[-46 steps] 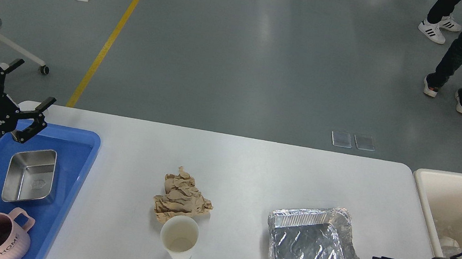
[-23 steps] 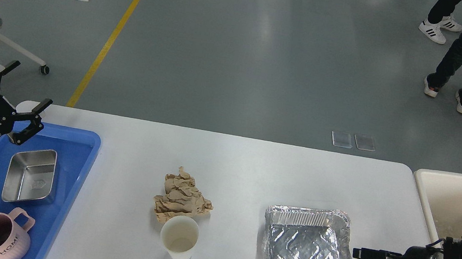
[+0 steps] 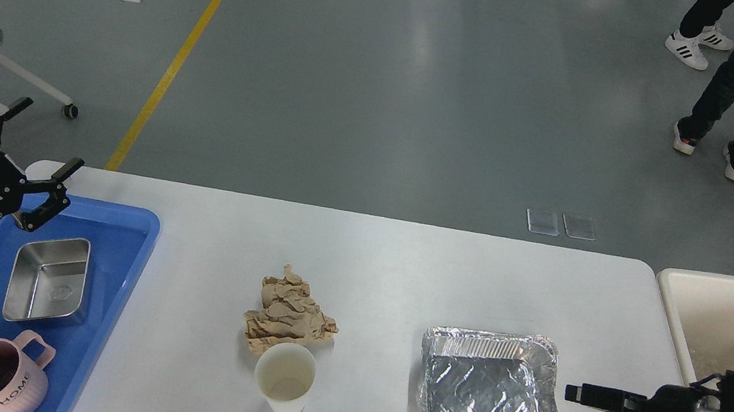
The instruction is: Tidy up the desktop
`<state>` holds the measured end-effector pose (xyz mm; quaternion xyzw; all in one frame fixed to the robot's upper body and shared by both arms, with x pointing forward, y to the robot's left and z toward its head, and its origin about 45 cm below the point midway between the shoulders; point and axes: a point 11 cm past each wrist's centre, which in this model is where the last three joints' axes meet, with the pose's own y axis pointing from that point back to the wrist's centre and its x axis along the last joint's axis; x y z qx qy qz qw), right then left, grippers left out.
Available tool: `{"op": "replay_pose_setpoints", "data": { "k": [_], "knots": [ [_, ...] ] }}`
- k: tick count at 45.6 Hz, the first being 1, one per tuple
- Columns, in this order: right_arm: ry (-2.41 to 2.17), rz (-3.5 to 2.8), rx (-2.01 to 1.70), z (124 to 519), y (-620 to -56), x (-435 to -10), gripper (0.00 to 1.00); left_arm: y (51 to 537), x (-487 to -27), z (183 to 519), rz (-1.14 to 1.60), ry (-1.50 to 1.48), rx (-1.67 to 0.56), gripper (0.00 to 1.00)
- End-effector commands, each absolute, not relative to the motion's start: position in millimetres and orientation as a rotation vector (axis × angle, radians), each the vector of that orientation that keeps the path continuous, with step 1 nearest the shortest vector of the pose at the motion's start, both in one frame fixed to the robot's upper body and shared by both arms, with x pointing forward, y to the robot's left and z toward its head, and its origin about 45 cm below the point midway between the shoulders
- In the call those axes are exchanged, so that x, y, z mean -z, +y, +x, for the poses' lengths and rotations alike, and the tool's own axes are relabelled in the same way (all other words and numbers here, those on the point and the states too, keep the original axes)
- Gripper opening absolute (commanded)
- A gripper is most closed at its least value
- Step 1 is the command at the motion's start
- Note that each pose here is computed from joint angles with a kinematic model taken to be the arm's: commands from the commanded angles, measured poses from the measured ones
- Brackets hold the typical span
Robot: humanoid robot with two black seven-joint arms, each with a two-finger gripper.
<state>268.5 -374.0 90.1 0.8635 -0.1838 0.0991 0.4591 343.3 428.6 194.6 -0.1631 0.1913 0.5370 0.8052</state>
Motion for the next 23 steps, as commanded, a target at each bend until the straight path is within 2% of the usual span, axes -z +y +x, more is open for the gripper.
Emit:
{"op": "replay_pose_setpoints", "data": {
  "k": [1, 23],
  "knots": [
    [-0.445, 2.138, -0.237, 266.8, -368.5, -86.5, 1.0, 428.7, -195.2, 343.8, -0.349, 0.407, -1.15, 0.97],
    [-0.421, 2.16, -0.225, 268.8, -343.6, -62.1, 1.0, 430.7, -196.7, 343.6, -0.346, 0.404, -1.151, 0.97]
  ]
}}
